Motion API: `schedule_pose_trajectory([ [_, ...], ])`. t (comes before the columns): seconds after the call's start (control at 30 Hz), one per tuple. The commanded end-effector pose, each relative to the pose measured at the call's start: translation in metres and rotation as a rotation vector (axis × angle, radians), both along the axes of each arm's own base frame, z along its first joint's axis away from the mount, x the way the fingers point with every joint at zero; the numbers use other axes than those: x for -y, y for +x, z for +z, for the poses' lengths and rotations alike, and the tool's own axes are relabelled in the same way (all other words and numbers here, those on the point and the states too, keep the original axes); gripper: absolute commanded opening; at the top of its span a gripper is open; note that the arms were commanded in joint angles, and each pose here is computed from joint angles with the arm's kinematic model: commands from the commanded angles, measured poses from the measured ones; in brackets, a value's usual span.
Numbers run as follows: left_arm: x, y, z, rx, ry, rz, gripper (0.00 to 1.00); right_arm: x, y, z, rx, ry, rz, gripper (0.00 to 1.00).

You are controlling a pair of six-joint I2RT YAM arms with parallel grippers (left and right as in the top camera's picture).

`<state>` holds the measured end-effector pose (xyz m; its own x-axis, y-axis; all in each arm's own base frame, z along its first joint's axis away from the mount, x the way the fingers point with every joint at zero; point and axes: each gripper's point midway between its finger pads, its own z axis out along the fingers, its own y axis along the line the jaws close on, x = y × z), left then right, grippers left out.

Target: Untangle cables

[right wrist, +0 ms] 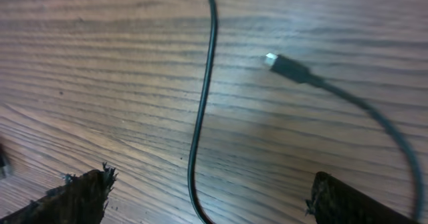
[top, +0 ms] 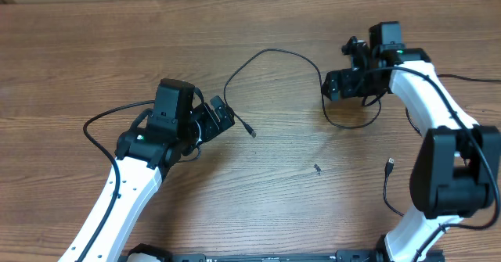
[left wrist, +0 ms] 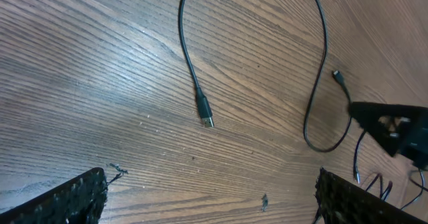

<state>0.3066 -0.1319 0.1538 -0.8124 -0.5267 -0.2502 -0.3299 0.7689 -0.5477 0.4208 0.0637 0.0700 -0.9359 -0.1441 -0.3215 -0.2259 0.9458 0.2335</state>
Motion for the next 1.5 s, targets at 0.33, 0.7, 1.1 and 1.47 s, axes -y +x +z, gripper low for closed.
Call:
schedule_pose_trajectory([
  [0.33,0.002,0.001,0.005,0.018,0.001,-0.006,1.0,-0.038,0.003,-0.042,-0.027,-0.057,0.101,0.69],
  [0.7,0.002,0.001,0.005,0.018,0.001,-0.006,1.0,-0.03,0.008,-0.067,-0.044,-0.109,0.087,0.52],
  [1.1,0.002,0.001,0.005,0.018,0.001,-0.006,1.0,-0.031,0.011,-0.076,-0.043,-0.109,0.087,0.09],
  [1.47,0.002,0.001,0.005,0.018,0.001,-0.006,1.0,-0.031,0.012,-0.076,-0.041,-0.107,0.084,0.04],
])
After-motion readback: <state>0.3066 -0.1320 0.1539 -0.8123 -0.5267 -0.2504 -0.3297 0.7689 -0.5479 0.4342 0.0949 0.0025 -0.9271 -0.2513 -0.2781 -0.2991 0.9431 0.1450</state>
